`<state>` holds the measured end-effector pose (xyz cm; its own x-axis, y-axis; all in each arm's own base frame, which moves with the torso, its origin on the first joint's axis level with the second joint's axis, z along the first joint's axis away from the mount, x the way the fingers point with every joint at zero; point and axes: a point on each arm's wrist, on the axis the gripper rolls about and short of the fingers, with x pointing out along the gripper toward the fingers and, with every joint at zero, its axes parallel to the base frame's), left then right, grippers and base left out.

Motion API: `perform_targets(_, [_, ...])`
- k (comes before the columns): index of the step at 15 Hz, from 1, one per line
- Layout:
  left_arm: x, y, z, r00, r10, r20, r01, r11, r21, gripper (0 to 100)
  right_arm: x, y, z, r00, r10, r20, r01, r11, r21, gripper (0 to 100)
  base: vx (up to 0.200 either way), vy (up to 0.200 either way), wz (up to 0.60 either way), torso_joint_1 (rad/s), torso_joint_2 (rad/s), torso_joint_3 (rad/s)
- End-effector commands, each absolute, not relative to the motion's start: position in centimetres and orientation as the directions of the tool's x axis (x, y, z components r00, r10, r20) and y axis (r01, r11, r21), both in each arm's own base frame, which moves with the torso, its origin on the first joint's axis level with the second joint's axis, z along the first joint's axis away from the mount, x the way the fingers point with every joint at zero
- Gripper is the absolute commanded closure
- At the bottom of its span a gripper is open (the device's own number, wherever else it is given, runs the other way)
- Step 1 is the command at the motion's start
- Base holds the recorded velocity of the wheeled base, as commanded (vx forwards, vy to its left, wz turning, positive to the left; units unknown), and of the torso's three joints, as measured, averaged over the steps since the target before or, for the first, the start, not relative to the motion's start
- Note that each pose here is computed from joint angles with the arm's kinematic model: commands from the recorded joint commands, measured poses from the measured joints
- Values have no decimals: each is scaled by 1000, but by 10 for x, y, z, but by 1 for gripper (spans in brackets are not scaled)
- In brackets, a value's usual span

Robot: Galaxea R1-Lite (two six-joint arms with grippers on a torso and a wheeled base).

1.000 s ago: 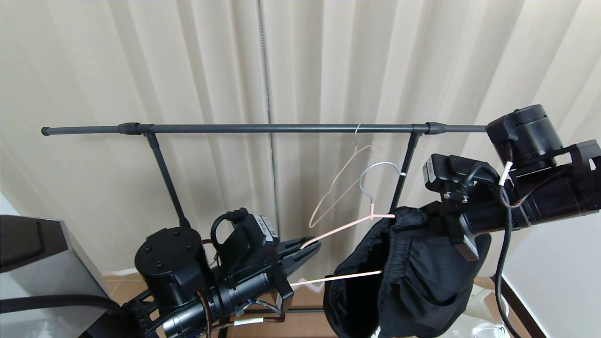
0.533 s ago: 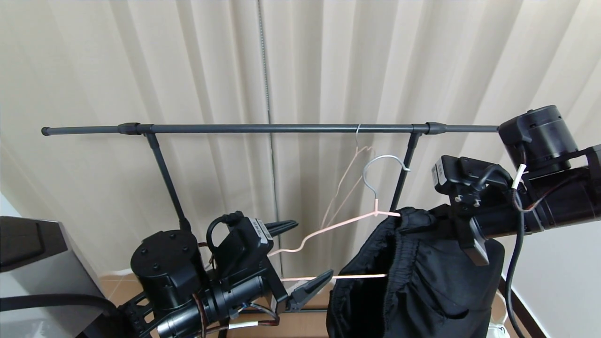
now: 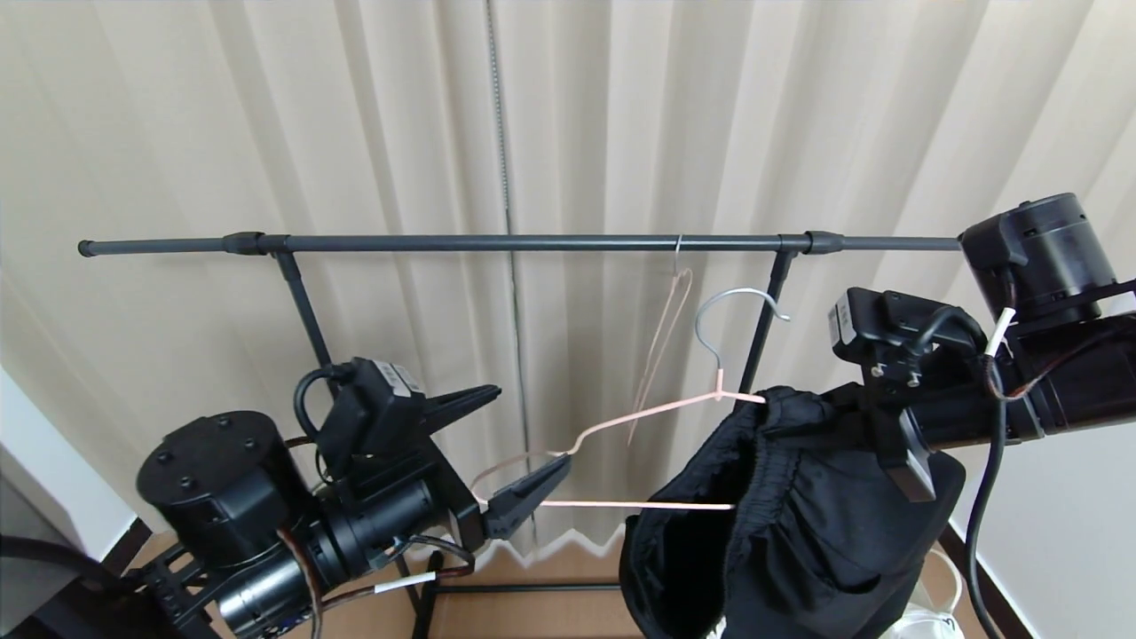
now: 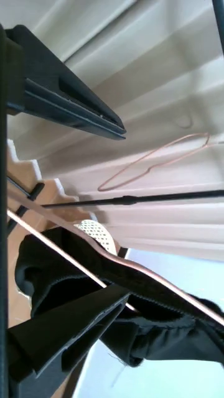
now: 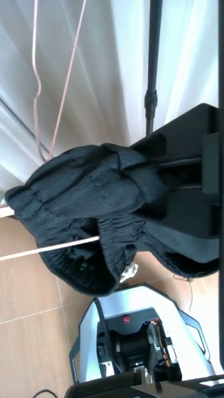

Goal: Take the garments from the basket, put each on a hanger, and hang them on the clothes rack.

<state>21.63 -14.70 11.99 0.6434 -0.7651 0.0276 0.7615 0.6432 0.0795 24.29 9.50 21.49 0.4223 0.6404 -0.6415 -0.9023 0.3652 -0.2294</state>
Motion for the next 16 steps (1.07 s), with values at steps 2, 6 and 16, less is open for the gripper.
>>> perform_targets(2, [200,-120,129,686,-726,42,726,687,6,0,243,94,217,454,613,-647,-882,413,-228,100,0,0,0,0,0,0])
perform_targets(6, [190,-104,117,729,-684,-25,679,727,-101,0,244,93,216,477,582,-658,-859,469,-208,100,0,0,0,0,0,0])
perform_targets(16, [201,-131,122,727,-623,-288,593,781,-194,0,214,86,212,586,512,-628,-731,669,-137,100,0,0,0,0,0,0])
